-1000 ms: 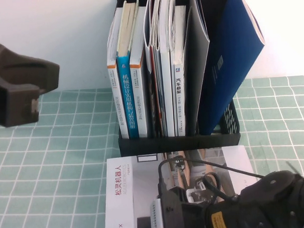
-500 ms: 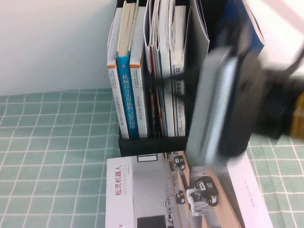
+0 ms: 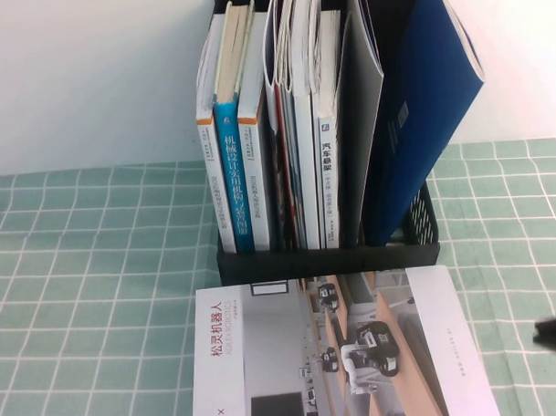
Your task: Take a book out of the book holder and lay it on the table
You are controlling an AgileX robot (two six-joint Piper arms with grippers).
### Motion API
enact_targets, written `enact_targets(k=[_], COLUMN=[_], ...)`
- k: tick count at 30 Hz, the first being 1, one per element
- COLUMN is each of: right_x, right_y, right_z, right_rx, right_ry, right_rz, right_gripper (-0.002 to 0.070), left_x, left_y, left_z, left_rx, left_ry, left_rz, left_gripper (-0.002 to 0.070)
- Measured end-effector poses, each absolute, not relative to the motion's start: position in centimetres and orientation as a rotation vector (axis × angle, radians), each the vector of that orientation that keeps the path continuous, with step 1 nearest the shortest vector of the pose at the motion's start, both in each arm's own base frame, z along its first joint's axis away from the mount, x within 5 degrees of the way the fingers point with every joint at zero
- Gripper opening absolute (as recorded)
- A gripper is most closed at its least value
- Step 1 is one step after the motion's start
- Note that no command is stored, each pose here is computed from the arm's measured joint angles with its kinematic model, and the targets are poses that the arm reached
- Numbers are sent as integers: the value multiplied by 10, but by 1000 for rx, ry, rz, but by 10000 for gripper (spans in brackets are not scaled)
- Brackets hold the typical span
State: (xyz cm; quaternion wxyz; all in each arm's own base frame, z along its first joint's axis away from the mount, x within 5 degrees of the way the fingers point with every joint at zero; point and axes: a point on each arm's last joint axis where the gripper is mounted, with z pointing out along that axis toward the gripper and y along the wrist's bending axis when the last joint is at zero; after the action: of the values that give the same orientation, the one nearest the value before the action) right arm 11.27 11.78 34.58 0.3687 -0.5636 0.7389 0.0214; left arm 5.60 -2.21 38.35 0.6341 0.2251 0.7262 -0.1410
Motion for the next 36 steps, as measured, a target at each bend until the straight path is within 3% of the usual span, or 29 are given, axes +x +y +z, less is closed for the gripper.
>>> enact_targets(k=[9, 15, 26, 36], right_x=[66, 52, 52, 52], right_y=[78, 49, 1, 0], right_z=[285, 249, 257, 258], right_rx=[-1256, -1107, -522, -483], right_ry=[1825, 1821, 1841, 1847], right_rz=[293, 264, 160, 172], right_gripper=[-2, -2, -2, -2], left_x=[50, 51, 53, 53], left_y=[-30, -39, -42, -42], left_z=[307, 278, 262, 262], left_rx=[614, 663, 676, 672], left_ry=[1536, 1486, 1511, 1511], left_rz=[-379, -418, -429, -434], left_gripper=[-3, -3, -3, -3])
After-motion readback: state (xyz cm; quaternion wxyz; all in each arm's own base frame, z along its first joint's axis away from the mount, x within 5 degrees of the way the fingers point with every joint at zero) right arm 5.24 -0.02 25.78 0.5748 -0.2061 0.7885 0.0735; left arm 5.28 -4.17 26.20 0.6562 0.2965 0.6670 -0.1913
